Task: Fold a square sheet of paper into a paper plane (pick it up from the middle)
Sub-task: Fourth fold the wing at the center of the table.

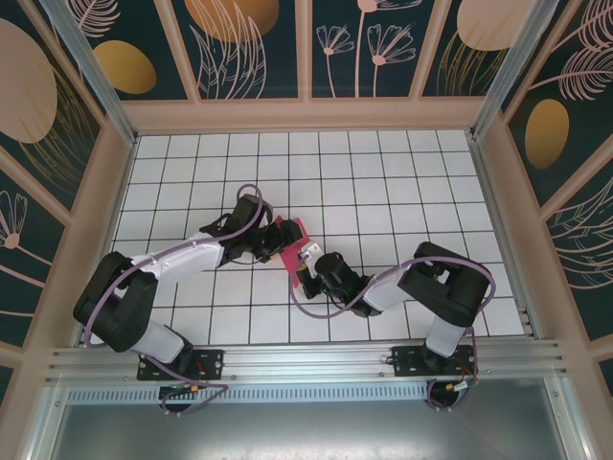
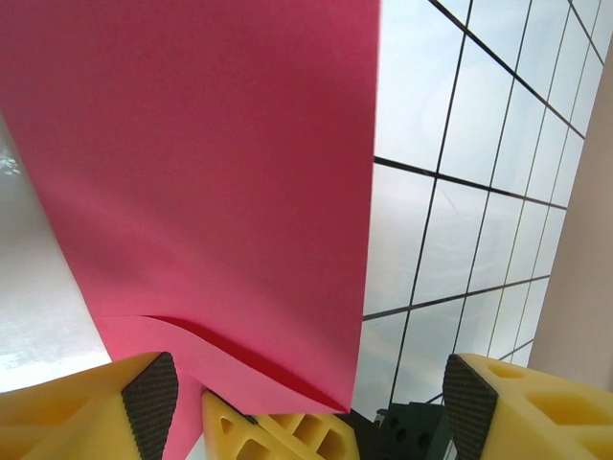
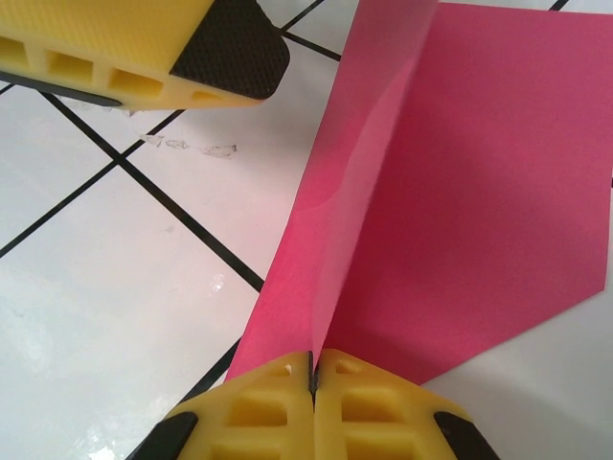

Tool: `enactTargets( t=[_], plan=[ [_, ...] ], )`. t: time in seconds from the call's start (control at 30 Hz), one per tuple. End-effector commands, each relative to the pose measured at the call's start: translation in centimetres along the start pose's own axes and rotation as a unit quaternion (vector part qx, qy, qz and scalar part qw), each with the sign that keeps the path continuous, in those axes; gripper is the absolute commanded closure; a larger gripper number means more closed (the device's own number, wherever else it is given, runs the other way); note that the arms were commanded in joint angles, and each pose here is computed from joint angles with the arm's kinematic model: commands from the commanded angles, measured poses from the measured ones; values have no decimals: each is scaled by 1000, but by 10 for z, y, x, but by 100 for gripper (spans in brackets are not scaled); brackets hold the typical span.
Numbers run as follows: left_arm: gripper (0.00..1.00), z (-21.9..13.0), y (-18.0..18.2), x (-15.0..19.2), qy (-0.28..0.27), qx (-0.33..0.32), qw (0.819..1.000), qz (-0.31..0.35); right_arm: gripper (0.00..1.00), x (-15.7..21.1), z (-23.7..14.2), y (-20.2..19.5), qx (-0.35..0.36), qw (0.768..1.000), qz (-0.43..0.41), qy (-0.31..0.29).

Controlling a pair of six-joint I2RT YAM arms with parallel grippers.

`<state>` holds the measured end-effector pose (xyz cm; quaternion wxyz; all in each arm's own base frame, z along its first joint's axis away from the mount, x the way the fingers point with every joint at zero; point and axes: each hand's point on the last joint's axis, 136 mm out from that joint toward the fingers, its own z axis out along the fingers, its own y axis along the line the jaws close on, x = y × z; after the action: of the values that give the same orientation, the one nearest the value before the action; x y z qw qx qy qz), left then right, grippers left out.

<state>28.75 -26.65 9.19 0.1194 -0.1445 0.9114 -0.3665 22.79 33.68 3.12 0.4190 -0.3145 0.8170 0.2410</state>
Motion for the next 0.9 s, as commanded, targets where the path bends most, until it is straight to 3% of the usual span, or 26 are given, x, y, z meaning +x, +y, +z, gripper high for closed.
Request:
enactTargets(
  t=[0.0,0.33,0.5,0.87],
  plan=[
    [25,3,8,-2,-4,-28,1000,-5,100,-18,-6,3,4,999,-12,-32],
    [33,10,28,6,22,-77,997,10,100,-23,-5,2,25,999,-27,-36],
    [40,12,26,10,32,-74,997,13,100,-25,-4,1,30,999,-26,-34],
    [45,17,23,15,42,-72,996,17,99,-29,-5,4,24,999,-18,-38]
  ],
)
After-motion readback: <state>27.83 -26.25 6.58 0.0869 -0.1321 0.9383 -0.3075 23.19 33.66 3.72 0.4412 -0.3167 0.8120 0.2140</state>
